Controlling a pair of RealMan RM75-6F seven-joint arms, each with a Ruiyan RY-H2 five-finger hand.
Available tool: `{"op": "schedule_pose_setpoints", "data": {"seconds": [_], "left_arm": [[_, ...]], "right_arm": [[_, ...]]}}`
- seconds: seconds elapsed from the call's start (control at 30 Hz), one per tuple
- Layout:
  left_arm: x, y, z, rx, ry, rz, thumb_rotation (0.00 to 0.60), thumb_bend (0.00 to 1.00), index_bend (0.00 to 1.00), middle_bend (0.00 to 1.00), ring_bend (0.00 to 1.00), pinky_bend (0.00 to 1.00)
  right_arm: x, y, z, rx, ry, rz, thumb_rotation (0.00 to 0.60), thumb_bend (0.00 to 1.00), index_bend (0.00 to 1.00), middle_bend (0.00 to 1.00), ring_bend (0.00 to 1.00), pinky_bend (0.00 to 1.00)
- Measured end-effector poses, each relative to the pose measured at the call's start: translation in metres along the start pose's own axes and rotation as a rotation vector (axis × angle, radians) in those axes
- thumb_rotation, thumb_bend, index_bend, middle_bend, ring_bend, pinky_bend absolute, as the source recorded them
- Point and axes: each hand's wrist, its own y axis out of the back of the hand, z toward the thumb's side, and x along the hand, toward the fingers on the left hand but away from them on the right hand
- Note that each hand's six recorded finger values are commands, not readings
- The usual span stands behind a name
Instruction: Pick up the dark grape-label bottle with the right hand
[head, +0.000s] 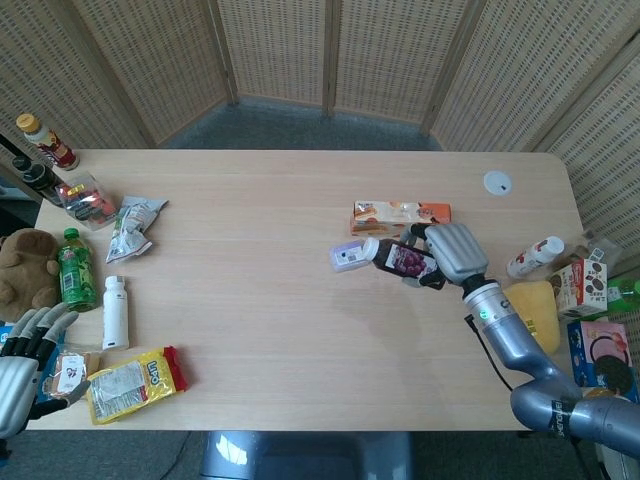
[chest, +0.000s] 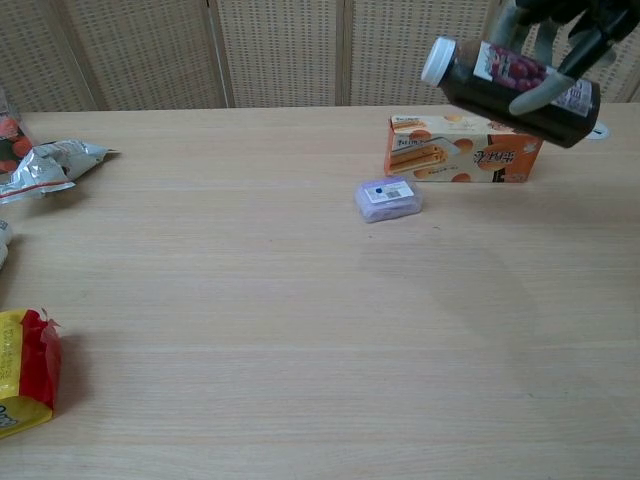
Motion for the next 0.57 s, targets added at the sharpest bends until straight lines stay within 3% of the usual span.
{"op": "schedule_pose_setpoints", "data": {"seconds": [0.17,0.57], "left_arm": [[-0.003,0.002,0.0,-0.001,-0.003,0.008,0.6,0.23,0.12,0.07,0.0,0.0],[-0.005,0.004,0.002,-0.005,-0.011,0.016,0.6,0.23,0.12,0.07,0.0,0.0]], "right_arm": [[0.004,0.021,0.014,0.0,0.017,-0.026,0.6,0.13,0.63,1.0,0.89,0.81],[0.01,0.036,0.024,0.015,0.026,-0.047,0.6,0.14,0.63,1.0,0.89,0.81]]}}
